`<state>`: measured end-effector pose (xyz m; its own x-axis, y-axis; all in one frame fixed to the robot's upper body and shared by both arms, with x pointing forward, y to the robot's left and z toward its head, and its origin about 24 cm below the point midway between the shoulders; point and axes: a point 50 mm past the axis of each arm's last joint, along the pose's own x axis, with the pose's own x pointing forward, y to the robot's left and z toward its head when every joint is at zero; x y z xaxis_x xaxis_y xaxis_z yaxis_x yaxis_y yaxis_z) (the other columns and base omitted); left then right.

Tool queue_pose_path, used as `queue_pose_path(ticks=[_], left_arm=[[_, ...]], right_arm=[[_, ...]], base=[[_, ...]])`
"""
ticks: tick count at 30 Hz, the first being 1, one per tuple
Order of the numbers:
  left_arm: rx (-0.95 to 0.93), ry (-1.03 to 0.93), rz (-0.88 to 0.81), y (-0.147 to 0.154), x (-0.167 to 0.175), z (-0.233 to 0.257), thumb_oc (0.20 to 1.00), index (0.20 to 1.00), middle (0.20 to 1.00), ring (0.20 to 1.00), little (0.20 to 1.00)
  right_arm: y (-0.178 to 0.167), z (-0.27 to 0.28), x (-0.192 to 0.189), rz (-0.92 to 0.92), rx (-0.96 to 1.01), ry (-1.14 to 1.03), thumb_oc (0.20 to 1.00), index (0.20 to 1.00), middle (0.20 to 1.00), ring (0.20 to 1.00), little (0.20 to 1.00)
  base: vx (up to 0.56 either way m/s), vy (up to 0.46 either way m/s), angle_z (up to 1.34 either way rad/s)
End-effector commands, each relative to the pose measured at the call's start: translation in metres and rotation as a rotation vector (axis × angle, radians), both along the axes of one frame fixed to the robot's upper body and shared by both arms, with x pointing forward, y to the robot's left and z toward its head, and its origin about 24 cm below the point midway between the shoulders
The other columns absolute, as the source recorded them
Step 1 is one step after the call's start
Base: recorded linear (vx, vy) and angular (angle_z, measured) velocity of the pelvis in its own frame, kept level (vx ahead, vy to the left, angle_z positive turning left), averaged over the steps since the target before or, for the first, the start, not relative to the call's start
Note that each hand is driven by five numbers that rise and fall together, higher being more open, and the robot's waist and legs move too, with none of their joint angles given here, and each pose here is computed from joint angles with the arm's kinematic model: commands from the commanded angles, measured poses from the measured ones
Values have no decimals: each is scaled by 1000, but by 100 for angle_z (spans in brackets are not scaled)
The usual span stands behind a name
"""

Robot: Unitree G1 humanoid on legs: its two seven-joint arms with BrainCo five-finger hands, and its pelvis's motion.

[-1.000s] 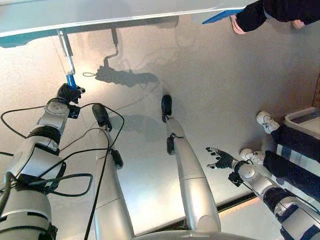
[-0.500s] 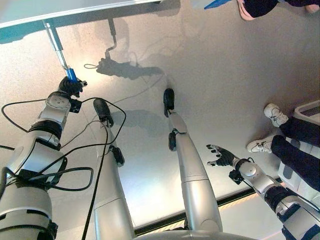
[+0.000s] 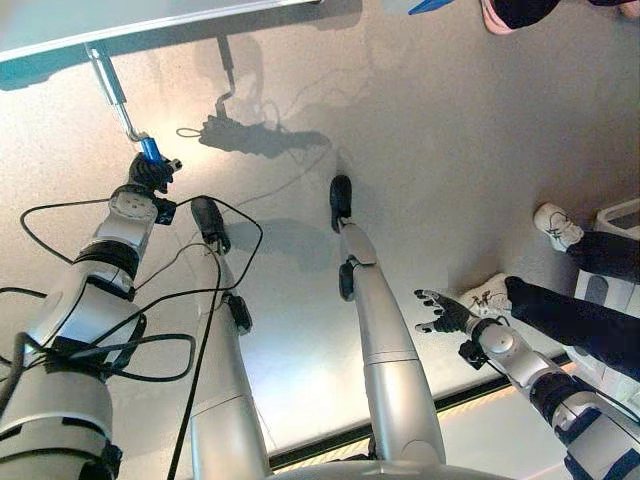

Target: Raise the hospital bed

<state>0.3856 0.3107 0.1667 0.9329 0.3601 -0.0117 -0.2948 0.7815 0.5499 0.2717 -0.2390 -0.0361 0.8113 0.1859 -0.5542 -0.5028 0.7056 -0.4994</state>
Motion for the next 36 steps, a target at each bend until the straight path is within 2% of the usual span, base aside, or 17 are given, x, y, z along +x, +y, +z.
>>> queue_pose_path(ticks=[1,2,6,7,8,9,10,12,17,21,22,26,29,30,36], left_arm=[[100,-338,-276,-83,29,112,200,200,200,200,200],[124,-345,-346,-106,32,113,200,200,200,200,200],[124,-345,-347,-106,32,112,200,200,200,200,200],[135,-354,-424,-130,34,112,200,200,200,200,200],[135,-428,-681,-199,24,117,200,200,200,200,200],[136,-435,-748,-215,19,114,200,200,200,200,200],[136,-435,-748,-215,19,114,200,200,200,200,200],[134,-441,-833,-234,11,110,200,200,200,200,200],[93,-442,-947,-255,0,103,200,200,200,200,200],[82,-452,-970,-259,-3,104,200,200,200,200,200],[0,-489,-1110,-275,-22,106,200,200,200,200,200],[-44,-493,-1229,-278,-41,105,200,200,200,200,200],[-56,-494,-1249,-276,-45,106,200,200,200,200,200],[-74,-492,-1321,-269,-59,106,200,200,200,200,200],[-108,-460,-1433,-251,-83,106,200,200,200,200,200]], right_arm=[[-18,-11,-20,9,-74,78,1000,1000,1000,1000,1000],[-19,-11,-21,10,-84,79,1000,1000,1000,1000,1000],[-19,-12,-21,9,-83,79,1000,1000,1000,1000,1000],[-19,-10,-20,13,-92,73,1000,1000,1000,1000,1000],[-20,-11,-22,14,-111,62,1000,1000,1000,1000,1000],[-21,-12,-24,9,-111,62,1000,1000,1000,1000,1000],[-21,-12,-24,9,-111,62,1000,1000,1000,1000,1000],[-21,-13,-23,4,-118,62,1000,1000,1000,1000,1000],[-23,-13,-24,-3,-129,59,1000,1000,1000,1000,1000],[-23,-14,-25,-4,-134,63,1000,1000,1000,1000,1000],[-28,-13,-25,-17,-148,59,1000,1000,1000,1000,1000],[-33,-17,-32,-30,-160,80,1000,1000,1000,1000,1000],[-34,-18,-34,-34,-159,85,1000,1000,1000,1000,1000],[-37,-22,-39,-52,-163,102,1000,1000,1000,1000,1000],[-40,-30,-49,-69,-160,141,1000,1000,1000,1000,1000]], base=[[0,0,0],[0,0,0],[-1,-2,-2],[-28,-44,-3],[-42,-55,0],[-36,-48,3],[-19,-18,9],[-12,-2,16],[-12,3,8],[0,0,0],[0,0,0],[0,0,0],[-6,13,3],[-9,21,3],[-1,4,1]])
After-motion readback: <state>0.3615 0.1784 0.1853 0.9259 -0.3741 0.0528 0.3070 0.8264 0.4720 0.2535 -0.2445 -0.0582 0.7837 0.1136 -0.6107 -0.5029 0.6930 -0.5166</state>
